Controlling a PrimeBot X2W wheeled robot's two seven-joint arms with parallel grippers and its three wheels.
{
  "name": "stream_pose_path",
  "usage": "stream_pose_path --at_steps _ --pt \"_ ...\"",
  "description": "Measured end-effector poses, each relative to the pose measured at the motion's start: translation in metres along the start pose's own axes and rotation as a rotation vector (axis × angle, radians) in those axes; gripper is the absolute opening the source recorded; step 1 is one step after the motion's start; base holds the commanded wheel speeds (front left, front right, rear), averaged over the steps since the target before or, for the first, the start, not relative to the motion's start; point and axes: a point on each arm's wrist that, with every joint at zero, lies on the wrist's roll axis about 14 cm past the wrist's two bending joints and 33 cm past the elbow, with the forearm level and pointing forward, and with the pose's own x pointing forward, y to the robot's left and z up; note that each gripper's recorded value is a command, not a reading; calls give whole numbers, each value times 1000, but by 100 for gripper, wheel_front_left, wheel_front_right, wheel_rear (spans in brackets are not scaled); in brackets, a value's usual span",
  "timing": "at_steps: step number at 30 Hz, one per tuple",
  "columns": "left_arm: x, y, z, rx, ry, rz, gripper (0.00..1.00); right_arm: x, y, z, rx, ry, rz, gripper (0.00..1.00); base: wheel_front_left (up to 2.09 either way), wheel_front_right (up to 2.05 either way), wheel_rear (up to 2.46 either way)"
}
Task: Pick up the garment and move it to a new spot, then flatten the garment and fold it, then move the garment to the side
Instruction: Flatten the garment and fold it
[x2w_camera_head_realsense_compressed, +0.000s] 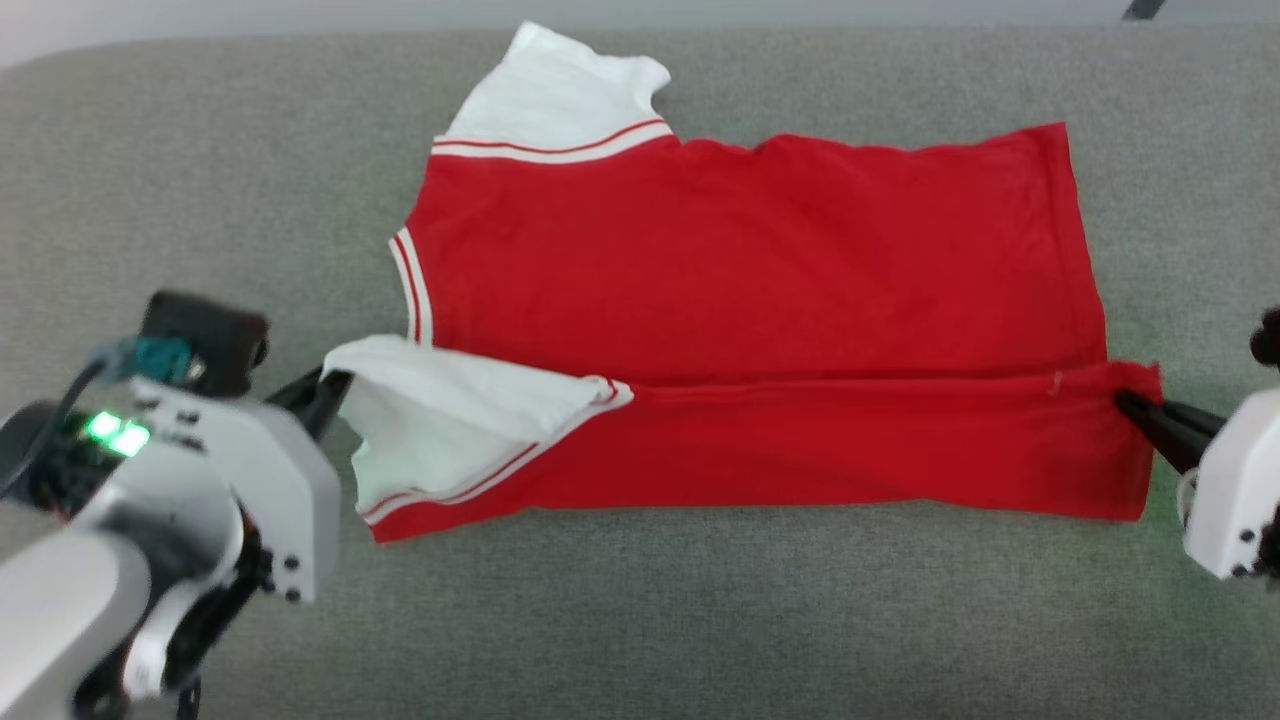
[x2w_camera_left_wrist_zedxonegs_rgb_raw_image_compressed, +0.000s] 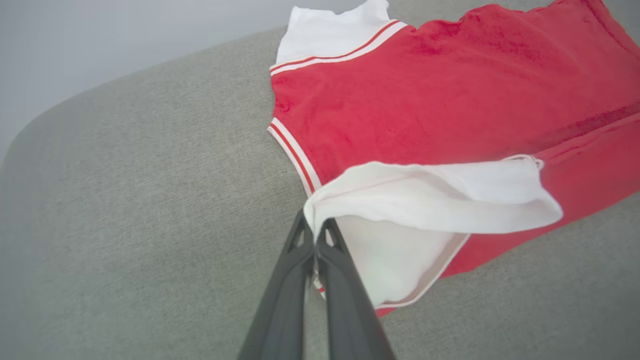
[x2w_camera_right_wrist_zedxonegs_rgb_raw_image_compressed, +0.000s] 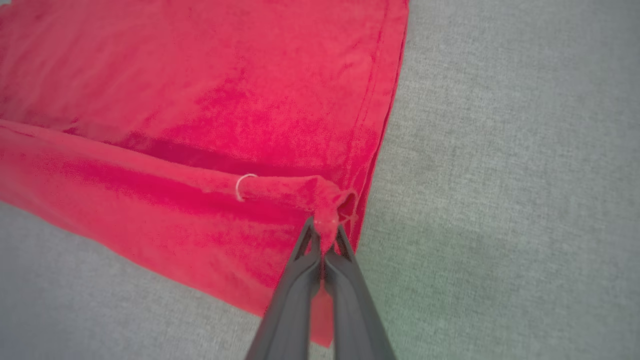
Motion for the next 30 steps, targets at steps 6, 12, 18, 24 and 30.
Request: stream_pose_path --at_steps 6,12,18,24,30 --pt "45 7 -19 -1 105 -26 0 26 -6 -1 -5 43 -4 0 0 0 0" --pt "74 4 -43 -42 192 -58 0 45 -10 -14 -4 105 1 0 0 0 0" --pt "83 4 -56 -79 239 -60 0 53 -10 -13 -10 114 12 18 0 0 0" --pt "78 5 -50 -97 229 -53 51 50 -12 -8 -24 112 17 100 0 0 0" --pt "67 6 -34 -88 180 -43 100 41 -8 6 -50 63 20 100 0 0 0"
